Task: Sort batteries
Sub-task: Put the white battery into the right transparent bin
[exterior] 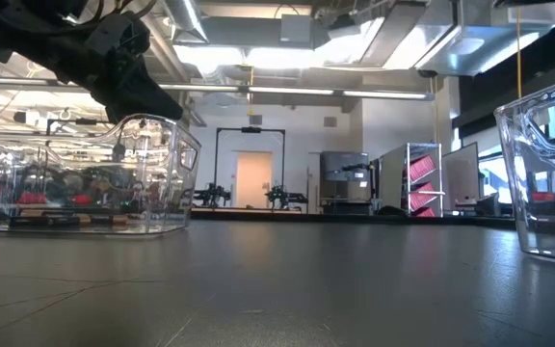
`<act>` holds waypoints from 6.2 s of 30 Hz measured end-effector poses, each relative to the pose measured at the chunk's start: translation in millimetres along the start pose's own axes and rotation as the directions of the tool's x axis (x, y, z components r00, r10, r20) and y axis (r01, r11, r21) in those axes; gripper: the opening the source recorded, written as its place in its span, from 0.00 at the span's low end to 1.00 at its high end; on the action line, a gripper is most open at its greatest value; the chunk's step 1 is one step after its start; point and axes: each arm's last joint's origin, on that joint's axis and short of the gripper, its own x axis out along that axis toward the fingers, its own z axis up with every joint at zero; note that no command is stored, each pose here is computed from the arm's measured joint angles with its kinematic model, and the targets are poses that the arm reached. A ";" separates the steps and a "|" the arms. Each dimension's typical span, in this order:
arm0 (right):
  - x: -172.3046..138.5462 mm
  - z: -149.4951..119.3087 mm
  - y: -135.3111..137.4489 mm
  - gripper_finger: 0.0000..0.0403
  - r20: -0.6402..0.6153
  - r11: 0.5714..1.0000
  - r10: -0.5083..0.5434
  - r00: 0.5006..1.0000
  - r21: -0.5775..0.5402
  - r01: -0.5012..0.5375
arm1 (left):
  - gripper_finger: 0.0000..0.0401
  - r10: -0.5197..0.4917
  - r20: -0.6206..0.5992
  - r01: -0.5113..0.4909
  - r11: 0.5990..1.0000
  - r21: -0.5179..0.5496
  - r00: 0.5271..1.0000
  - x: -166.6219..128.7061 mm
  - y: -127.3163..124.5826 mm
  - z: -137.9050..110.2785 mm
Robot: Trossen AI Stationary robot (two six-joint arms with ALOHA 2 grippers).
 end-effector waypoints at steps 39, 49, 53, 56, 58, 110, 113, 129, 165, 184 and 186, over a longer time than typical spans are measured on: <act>-40.0 319.5 -104.0 0.35 0.837 0.805 0.426 0.344 -0.524 0.279 | 0.11 0.218 0.008 -0.216 0.973 -0.075 0.976 5.1 22.4 19.8; -25.4 334.4 -103.3 0.35 0.802 0.805 0.387 0.455 -0.535 0.257 | 0.40 0.420 -0.413 -0.467 0.884 -0.015 0.808 26.1 107.4 72.8; -23.0 331.7 -100.7 0.35 0.773 0.812 0.407 0.486 -0.551 0.196 | 0.45 0.365 -0.552 -0.458 0.888 -0.035 0.750 53.7 150.9 71.2; -18.2 325.9 -96.3 0.35 0.730 0.804 0.415 0.544 -0.574 0.157 | 0.45 0.362 -0.650 -0.470 0.883 0.008 0.668 73.5 177.3 64.6; -16.4 318.7 -91.3 0.35 0.694 0.797 0.407 0.593 -0.588 0.141 | 0.43 0.359 -0.675 -0.464 0.885 0.029 0.644 86.0 189.7 64.2; -25.7 160.4 -105.5 0.35 0.773 0.878 -0.024 0.634 -0.287 0.383 | 0.02 -0.031 -0.551 0.181 0.958 0.220 0.834 236.7 -3.0 104.9; -26.3 157.7 -106.7 0.35 0.757 0.875 -0.017 0.653 -0.305 0.376 | 0.02 -0.025 -0.613 0.207 0.951 0.228 0.790 254.9 -13.0 92.0; 5.7 172.2 -113.1 0.35 0.748 0.854 0.248 0.615 -0.469 0.225 | 0.17 -0.056 -0.654 0.270 0.935 0.232 0.755 279.3 -27.1 66.5; 32.7 206.2 -113.4 0.06 0.732 0.847 0.257 0.631 -0.485 0.217 | 0.40 0.200 -0.338 -0.179 0.979 0.093 0.920 59.1 -6.1 111.0; -84.1 15.0 6.1 0.05 0.423 0.930 0.283 0.861 -0.341 -0.139 | 0.40 0.219 -0.169 -0.188 0.965 0.184 0.961 64.1 -15.3 72.4; -66.5 4.7 14.7 0.05 0.349 0.947 0.268 0.898 -0.265 -0.180 | 0.40 0.214 -0.156 -0.184 0.965 0.188 0.964 65.0 -15.2 71.0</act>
